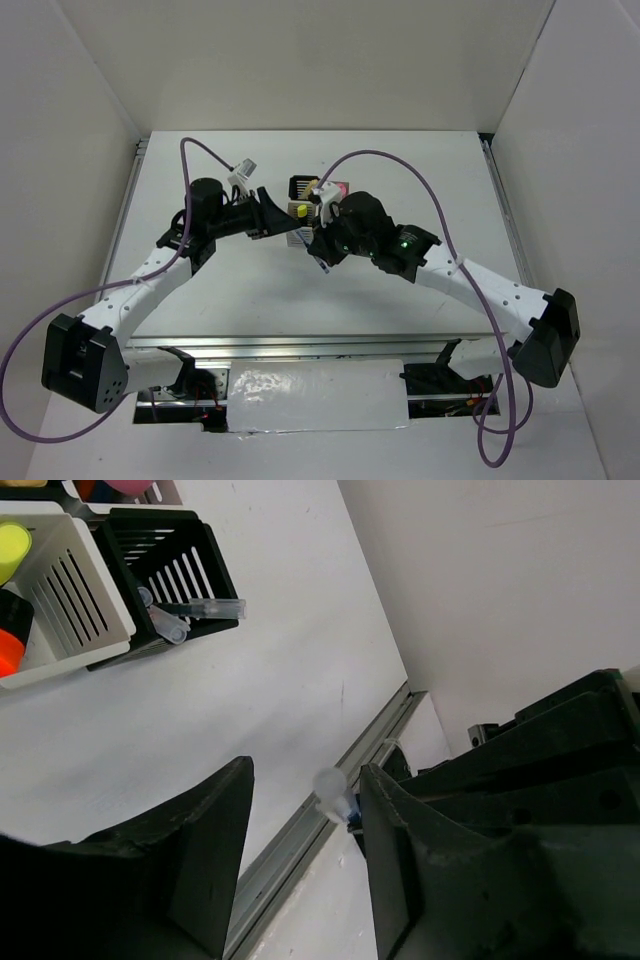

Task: Sort the stationery into containers
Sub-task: Place the pen in the storage box.

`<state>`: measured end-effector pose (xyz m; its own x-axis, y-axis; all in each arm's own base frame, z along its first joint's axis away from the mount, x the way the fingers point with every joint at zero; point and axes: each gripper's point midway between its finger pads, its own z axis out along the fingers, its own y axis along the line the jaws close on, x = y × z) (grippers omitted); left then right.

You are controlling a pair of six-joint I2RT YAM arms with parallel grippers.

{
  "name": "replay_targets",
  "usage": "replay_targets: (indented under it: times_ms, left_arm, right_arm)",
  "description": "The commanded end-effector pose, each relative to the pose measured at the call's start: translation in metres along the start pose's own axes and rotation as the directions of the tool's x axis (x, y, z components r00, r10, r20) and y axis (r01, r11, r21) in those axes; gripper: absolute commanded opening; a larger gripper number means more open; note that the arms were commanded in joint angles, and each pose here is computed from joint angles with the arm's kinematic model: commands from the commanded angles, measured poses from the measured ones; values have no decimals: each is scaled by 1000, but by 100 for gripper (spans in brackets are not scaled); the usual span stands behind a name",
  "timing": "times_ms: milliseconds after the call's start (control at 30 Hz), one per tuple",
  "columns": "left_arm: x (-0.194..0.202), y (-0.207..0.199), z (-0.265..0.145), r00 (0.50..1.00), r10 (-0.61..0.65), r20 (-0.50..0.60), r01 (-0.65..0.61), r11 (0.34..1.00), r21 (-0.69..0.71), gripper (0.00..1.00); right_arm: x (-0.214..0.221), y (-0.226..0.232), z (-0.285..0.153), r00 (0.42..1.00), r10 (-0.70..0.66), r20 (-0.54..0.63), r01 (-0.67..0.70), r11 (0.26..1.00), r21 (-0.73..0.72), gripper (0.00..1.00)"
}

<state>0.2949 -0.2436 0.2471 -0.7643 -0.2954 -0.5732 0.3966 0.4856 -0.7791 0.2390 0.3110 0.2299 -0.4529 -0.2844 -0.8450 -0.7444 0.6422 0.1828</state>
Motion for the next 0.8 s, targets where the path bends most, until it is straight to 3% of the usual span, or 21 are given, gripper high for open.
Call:
replay_targets:
  times_ms: [0,67,167,233,267,467,567,600,667,700,767]
  left_arm:
    - [-12,-19,0,999,32,32,-34,997,66,55]
    - [-10,-19,0,999,19,28,-21,997,72,50]
    - [-13,-23,1,999,25,34,-28,996,90,35]
    - [-16,-24,2,999,26,36,-30,996,88,7]
    - [-18,-24,3,999,24,40,-28,996,89,0]
    - [-23,-27,3,998,21,53,-26,996,90,0]
    - [-29,-30,2,997,45,63,-50,995,90,0]
    - [-38,-34,0,994,74,84,-81,992,92,0]
    - [-47,-30,1,990,107,95,-114,991,75,0]
    - [-63,-36,-1,972,195,131,-205,976,67,0]
    - [-76,-30,2,954,263,145,-268,963,15,0]
  right_arm:
    - [-18,16,-2,999,-24,35,26,998,-50,0]
    - [-18,17,-1,999,-23,36,24,998,-52,0]
    - [-18,15,2,999,-18,33,19,999,-41,0]
    - [-18,14,3,1000,-2,31,3,999,-34,1]
    - [-20,14,3,999,5,34,-4,1000,-30,4]
    - [-23,3,3,997,48,53,-50,998,33,19]
    - [-28,-15,-2,992,97,75,-104,990,91,48]
    - [-29,-23,-5,991,111,78,-119,987,109,64]
    - [-32,-42,-10,985,151,87,-161,978,130,75]
    - [-35,-68,-17,978,184,101,-199,966,163,79]
    - [-39,-82,-24,967,232,104,-245,961,128,81]
